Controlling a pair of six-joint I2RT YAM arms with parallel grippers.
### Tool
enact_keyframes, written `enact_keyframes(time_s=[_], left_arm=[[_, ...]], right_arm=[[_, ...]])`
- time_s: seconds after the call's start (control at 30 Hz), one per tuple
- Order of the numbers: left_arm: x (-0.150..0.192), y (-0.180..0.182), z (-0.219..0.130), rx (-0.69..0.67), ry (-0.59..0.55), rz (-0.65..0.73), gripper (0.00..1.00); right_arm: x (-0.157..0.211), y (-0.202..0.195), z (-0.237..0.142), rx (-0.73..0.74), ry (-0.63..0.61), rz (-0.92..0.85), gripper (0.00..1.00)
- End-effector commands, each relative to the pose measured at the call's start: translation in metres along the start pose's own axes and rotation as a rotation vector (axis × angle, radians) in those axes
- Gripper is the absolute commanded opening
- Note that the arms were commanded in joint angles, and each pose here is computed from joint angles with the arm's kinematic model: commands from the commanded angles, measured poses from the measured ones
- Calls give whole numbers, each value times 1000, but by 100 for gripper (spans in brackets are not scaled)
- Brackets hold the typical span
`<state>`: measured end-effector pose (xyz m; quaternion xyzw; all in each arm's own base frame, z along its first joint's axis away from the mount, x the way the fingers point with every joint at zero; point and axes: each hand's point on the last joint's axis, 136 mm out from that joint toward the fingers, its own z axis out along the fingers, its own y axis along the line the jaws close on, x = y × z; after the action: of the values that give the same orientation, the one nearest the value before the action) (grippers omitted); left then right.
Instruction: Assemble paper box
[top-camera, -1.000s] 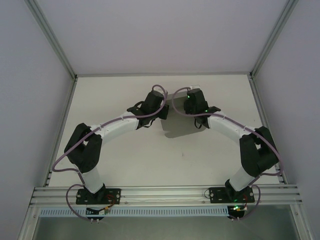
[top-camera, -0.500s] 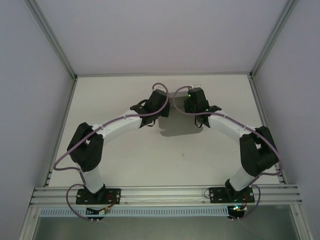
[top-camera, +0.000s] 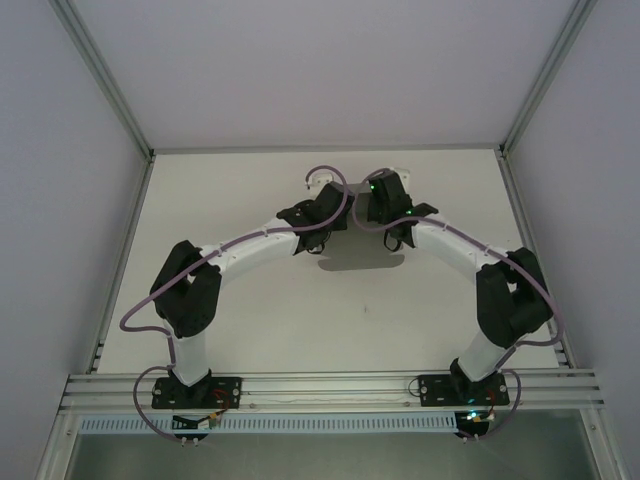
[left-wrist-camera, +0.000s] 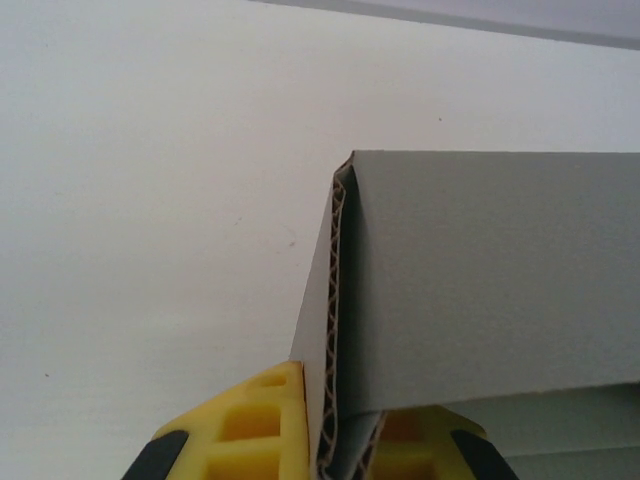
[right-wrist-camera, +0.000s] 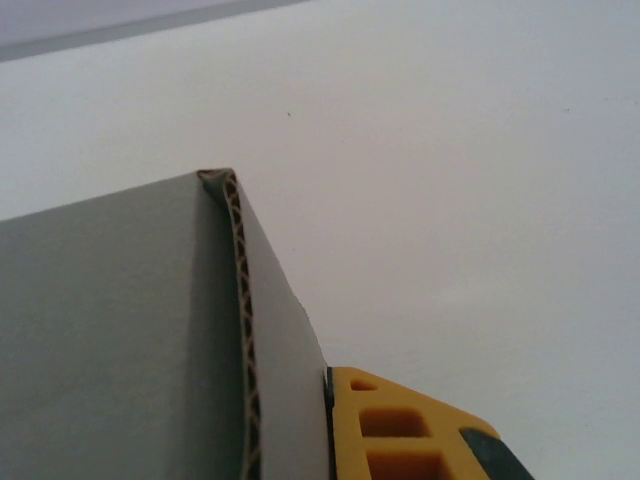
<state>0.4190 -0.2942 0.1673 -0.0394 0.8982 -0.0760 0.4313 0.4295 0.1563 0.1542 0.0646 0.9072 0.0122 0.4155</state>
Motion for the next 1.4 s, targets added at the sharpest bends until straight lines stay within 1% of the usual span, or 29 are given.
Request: enact_keyframes(time_s=[0.0, 0.1, 0.13, 0.17, 0.2, 0.23, 0.27, 0.3, 0.33, 0.37, 0.4, 0.43, 0.6, 0.67, 0.7, 0.8, 0.87, 0.97, 1.0, 1.03, 1.13, 1.17, 1.23, 1.3, 1.37], left_arm=[[-7, 101, -5, -374, -40, -7, 0], [-4, 78, 0, -288, -18, 34, 0], [-1, 65, 2, -230, 2, 54, 0], [0, 54, 5, -173, 14, 62, 0], [2, 43, 6, -116, 24, 60, 0], [5, 31, 8, -47, 42, 65, 0], [7, 23, 8, -5, 55, 64, 0], [10, 19, 7, 15, 65, 66, 0], [14, 17, 6, 27, 88, 80, 0], [5, 8, 6, 63, 52, 60, 0], [5, 7, 5, 73, 52, 58, 0], [6, 4, 4, 88, 57, 60, 0], [6, 4, 0, 104, 58, 66, 0], [6, 5, -1, 98, 54, 68, 0], [6, 6, -1, 95, 55, 71, 0], [6, 5, -1, 102, 58, 72, 0], [6, 3, -1, 112, 59, 73, 0], [5, 2, -3, 117, 57, 75, 0], [4, 2, -4, 120, 55, 74, 0], [2, 1, -6, 124, 53, 75, 0], [2, 1, -6, 124, 53, 85, 0], [1, 2, -6, 121, 52, 90, 0], [3, 3, -3, 117, 59, 99, 0], [5, 2, -3, 130, 66, 100, 0], [6, 1, -2, 140, 62, 107, 0]], right_arm=[[-31, -91, 0, 358, -128, 208, 0], [-31, -84, 5, 333, -123, 202, 0], [-31, -80, 7, 323, -119, 193, 0], [-32, -69, 12, 264, -115, 174, 0], [-32, -53, 17, 168, -107, 145, 0], [-31, -31, 21, 40, -105, 112, 0], [-30, -12, 22, -76, -106, 74, 4], [-28, 0, 20, -154, -108, 59, 8], [-26, 8, 18, -207, -112, 59, 15], [-24, 14, 16, -248, -118, 39, 26], [-24, 18, 14, -274, -118, 25, 35], [-23, 21, 13, -291, -111, 15, 41], [-17, 30, 4, -357, -87, -51, 41], [-17, 32, -2, -379, -93, -70, 45], [-15, 34, -6, -396, -88, -88, 48], [-10, 41, -18, -456, -66, -139, 62], [-9, 39, -23, -456, -62, -143, 69], [-9, 27, -27, -404, -72, -145, 69], [-8, 23, -27, -382, -68, -156, 64], [-6, 19, -27, -364, -62, -169, 63], [3, 10, -26, -325, -46, -205, 66], [3, 8, -29, -324, -52, -213, 68], [-2, 12, -43, -374, -77, -230, 75], [-10, 17, -63, -428, -115, -223, 86], [-22, 13, -83, -443, -160, -195, 95]])
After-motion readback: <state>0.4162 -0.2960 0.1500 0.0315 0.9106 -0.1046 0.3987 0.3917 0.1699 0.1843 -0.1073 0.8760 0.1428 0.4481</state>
